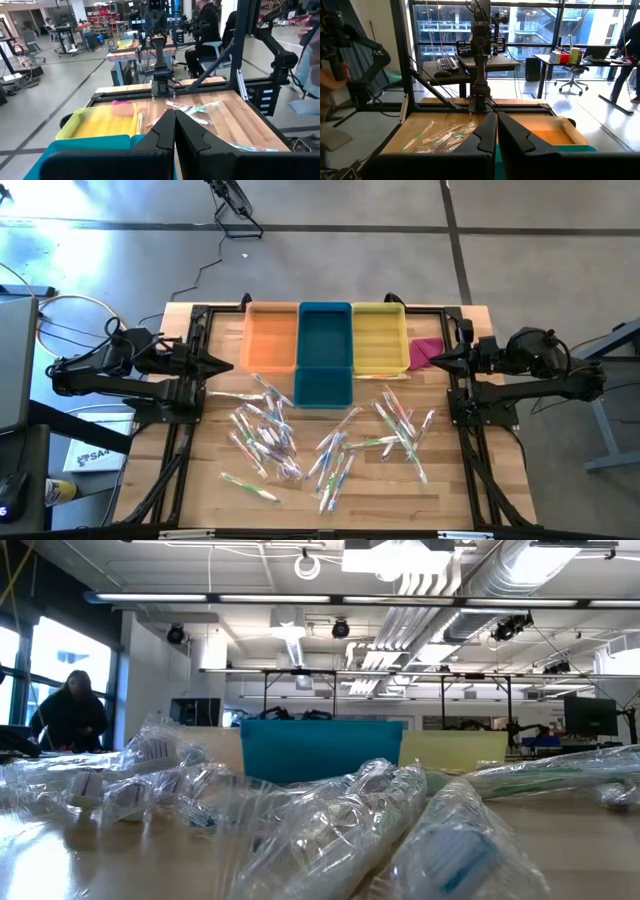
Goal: Pick & Place Toothbrushes
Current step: Put the green toothbrush into the top blue bin
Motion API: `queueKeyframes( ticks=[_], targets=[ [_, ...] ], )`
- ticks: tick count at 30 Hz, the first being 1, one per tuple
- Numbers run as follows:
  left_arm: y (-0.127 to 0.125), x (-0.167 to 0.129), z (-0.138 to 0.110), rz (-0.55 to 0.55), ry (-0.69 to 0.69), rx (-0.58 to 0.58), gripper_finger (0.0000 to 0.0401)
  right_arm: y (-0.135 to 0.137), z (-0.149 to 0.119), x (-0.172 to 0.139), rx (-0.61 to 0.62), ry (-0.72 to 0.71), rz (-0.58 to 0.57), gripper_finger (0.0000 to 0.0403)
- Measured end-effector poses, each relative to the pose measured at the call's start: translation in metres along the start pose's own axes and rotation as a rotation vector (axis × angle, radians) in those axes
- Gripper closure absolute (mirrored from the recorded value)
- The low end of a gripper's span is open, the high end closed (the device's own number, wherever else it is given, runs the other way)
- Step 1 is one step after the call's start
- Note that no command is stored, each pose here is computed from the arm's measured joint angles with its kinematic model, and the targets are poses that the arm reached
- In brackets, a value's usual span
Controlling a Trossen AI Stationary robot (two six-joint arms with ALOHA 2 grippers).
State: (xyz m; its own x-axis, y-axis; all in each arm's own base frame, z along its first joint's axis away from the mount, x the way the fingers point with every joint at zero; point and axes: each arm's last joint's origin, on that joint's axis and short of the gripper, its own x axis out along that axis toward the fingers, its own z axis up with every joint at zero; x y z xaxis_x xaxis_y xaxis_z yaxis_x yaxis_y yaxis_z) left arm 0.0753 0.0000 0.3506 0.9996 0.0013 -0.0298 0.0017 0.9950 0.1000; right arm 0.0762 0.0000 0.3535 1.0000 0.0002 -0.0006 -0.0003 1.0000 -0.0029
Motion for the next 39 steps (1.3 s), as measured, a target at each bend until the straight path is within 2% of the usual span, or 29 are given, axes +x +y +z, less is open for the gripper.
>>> queueKeyframes(
  ticks=[35,39],
  targets=[
    [0.0001,0.0,-0.0019,0.007,0.02,0.0,0.0401,0.0001,0.0007,0.0001,0.006,-0.007,0.003,0.0395],
    [-0.0004,0.002,-0.006,0.005,0.033,0.0,0.0401,0.0001,-0.0023,0.0019,0.009,0.026,0.003,0.0395]
  ],
)
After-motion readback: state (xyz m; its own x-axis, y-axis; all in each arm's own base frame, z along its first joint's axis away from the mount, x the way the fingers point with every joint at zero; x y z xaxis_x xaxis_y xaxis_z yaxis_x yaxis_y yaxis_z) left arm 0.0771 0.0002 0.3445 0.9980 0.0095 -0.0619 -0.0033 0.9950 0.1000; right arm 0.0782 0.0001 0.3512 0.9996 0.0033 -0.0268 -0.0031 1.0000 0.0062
